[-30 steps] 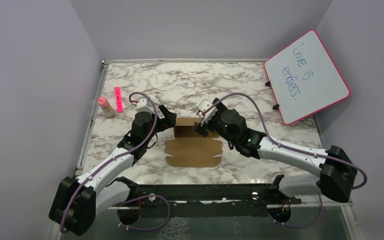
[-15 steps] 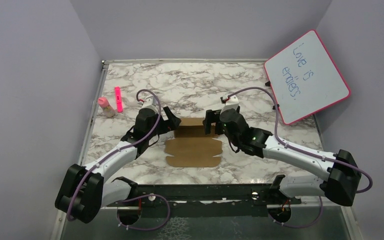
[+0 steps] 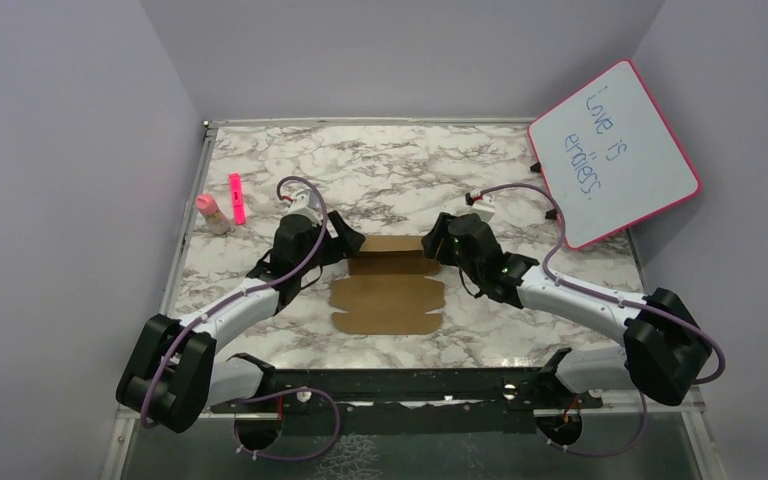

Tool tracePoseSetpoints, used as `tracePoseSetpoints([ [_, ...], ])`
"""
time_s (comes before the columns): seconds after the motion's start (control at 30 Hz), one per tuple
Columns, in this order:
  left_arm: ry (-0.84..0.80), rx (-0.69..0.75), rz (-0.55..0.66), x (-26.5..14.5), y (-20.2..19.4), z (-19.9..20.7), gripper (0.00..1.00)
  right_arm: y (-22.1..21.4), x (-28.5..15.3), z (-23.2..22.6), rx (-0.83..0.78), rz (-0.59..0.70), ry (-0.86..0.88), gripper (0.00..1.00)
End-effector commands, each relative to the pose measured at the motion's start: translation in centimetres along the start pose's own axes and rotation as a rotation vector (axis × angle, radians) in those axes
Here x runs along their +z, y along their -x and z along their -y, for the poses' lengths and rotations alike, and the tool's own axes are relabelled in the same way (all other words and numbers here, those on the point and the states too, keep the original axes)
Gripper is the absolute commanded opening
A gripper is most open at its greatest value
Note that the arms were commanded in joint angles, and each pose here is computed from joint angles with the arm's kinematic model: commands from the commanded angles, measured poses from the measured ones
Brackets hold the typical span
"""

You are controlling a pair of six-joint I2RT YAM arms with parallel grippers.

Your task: Fold the paper box

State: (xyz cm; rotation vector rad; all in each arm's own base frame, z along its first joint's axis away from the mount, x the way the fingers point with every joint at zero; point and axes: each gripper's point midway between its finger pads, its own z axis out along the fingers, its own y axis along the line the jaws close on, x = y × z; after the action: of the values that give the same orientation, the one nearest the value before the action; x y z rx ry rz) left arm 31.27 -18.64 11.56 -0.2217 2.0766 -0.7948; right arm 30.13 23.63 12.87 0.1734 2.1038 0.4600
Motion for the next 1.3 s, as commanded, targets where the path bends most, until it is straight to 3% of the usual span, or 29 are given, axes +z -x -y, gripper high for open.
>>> tracePoseSetpoints([
  [0.0, -0.052, -0.012, 0.009, 0.3, 0.4, 0.9, 0.75, 0.6, 0.6, -1.9, 0.091, 0.004, 0.123, 0.58],
  [0.4, -0.083, -0.045, -0.013, -0.1, -0.9, 0.9, 0.63, -2.3, 1.8, -2.6, 0.133, -0.118, 0.188, 0.47],
  [0.6, -0.076, -0.051, 0.006, -0.5, -0.8, 0.7, 0.61, -2.5, 2.7, -4.4, 0.134, -0.141, 0.276, 0.39],
  [0.87, -0.031, -0.066, 0.059, -1.2, -0.5, -0.5, 0.62, -1.0, 4.6, -7.0, 0.099, -0.126, 0.38, 0.38],
  [1.03, 0.024, -0.071, 0.11, -2.1, 0.1, -1.6, 0.68, 0.2, 5.3, -7.2, 0.071, -0.112, 0.398, 0.39],
  [1.07, 0.092, -0.056, 0.143, -2.9, 0.9, -2.5, 0.78, 1.0, 4.9, -6.5, 0.062, -0.094, 0.393, 0.45],
  [1.27, 0.173, -0.013, 0.177, -4.5, 2.5, -3.1, 0.91, 2.2, 3.6, -4.1, 0.047, -0.039, 0.354, 0.58],
])
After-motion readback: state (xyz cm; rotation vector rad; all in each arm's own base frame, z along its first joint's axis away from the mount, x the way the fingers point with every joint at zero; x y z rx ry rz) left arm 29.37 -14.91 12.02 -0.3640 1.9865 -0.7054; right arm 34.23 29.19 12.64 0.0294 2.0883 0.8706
